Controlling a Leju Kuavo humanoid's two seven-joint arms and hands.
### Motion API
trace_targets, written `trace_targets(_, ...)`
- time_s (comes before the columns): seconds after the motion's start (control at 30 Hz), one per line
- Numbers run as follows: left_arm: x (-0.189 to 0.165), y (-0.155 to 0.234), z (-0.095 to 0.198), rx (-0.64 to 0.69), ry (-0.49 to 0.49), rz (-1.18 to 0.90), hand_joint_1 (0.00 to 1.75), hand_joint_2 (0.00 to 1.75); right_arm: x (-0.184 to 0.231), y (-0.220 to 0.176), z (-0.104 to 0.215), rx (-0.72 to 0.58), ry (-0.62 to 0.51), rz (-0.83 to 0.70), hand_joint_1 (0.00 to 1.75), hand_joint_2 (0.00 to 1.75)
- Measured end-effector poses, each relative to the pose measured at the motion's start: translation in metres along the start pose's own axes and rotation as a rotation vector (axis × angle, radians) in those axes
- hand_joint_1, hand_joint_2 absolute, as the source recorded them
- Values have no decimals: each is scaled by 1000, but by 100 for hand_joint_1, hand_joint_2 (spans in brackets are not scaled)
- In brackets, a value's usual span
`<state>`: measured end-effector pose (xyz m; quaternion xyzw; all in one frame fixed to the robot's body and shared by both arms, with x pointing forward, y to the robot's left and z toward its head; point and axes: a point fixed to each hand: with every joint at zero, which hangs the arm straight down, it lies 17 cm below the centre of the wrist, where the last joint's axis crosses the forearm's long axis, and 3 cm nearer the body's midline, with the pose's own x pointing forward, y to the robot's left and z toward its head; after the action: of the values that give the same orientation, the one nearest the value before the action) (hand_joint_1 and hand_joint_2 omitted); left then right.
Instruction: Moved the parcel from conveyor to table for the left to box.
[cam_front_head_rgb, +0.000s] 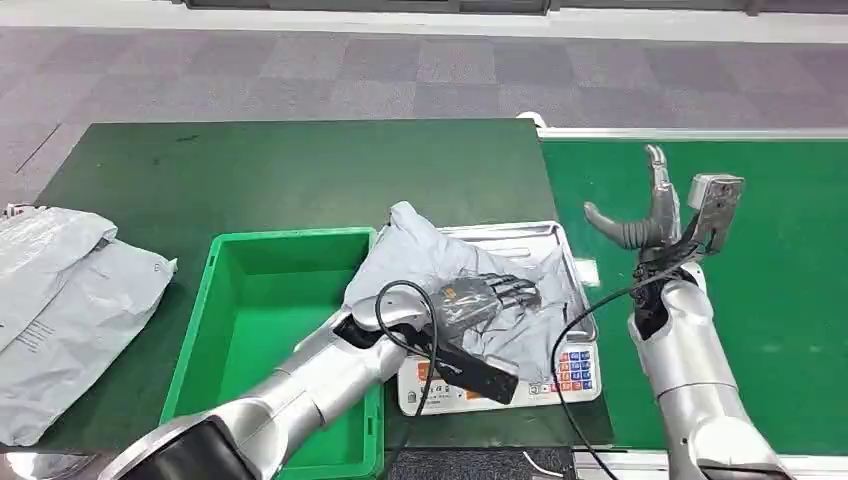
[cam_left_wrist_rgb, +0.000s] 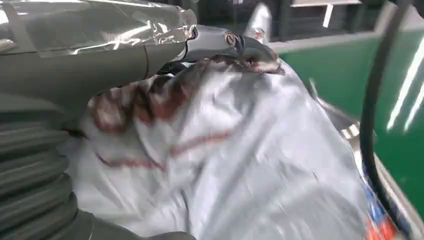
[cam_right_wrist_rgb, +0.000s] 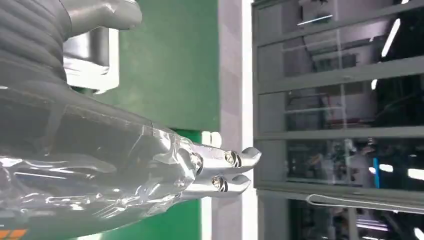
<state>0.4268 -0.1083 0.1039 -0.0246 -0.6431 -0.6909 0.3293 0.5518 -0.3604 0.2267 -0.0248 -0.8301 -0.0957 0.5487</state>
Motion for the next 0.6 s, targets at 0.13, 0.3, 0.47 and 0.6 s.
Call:
trace_targets(0.13, 10, -14, -2, -48, -27, -60, 175, 175, -3, -17, 10, -28, 10, 2, 0, 175)
trace_targets(0.3, 7, -36, -3, -120, -7, -228, 175, 175, -5, -28, 25, -13, 27, -16, 0, 175)
trace_targets(0.47, -7, -46, -3, -155, 75, -393, 175, 175, -7, -36, 40, 9, 39, -11, 0, 175)
trace_targets(0.6, -13, -30, -6, -94, 112, -433, 175, 175, -4, -42, 40, 13, 35, -9, 0, 175)
